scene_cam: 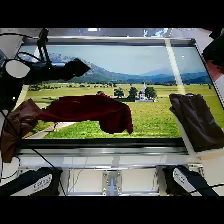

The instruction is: Fold the shirts.

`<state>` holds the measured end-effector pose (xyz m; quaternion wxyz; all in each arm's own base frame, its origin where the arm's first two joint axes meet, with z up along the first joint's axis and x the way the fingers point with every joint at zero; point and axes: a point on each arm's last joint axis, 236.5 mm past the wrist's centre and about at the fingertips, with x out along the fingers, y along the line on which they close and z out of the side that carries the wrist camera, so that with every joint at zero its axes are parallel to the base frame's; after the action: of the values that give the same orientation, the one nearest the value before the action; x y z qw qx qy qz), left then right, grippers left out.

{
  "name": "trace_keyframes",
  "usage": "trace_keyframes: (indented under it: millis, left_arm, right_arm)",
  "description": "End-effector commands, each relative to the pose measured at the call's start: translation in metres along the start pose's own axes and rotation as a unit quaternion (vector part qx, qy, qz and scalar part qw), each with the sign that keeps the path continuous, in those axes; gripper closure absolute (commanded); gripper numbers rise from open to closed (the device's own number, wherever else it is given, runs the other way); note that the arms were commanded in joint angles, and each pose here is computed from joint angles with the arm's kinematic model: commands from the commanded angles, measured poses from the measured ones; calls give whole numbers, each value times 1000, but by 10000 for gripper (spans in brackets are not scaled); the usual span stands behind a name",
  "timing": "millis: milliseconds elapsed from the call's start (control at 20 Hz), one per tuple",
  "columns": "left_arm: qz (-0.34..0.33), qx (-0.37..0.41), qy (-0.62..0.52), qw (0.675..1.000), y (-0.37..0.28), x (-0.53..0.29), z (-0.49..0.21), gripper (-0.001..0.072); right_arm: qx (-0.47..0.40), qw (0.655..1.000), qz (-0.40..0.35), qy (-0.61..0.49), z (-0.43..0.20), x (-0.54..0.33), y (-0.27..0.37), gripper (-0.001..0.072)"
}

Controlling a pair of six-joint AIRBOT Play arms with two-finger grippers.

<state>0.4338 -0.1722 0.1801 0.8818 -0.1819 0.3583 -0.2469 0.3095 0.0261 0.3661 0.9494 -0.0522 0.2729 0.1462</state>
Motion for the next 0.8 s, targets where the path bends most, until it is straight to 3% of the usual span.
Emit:
trace_keyframes:
  millis: [0, 100, 200, 350, 450, 550, 750]
  left_arm:
    - [255, 45, 6, 966, 143, -38, 9, 41]
    - [356, 9, -11, 935, 213, -80, 17, 42]
    - [376, -48, 15, 925, 254, -98, -3, 60]
    - [323, -104, 167, 926, 283, -88, -80, 61]
    - [285, -129, 231, 921, 294, -79, -115, 60]
    - [279, -151, 255, 914, 307, -74, -132, 60]
    - [285, -156, 247, 913, 325, -63, -135, 60]
  right_arm:
    - [40, 991, -78, 98, -51, 27, -52, 463]
    - [93, 982, -19, 161, -91, 71, -41, 462]
    - [142, 965, 69, 209, -128, 110, -12, 461]
    - [182, 934, 134, 276, -185, 154, 14, 460]
    - [197, 916, 151, 316, -219, 173, 28, 387]
    - [200, 898, 170, 354, -245, 181, 45, 321]
    - [174, 878, 203, 396, -283, 197, 84, 321]
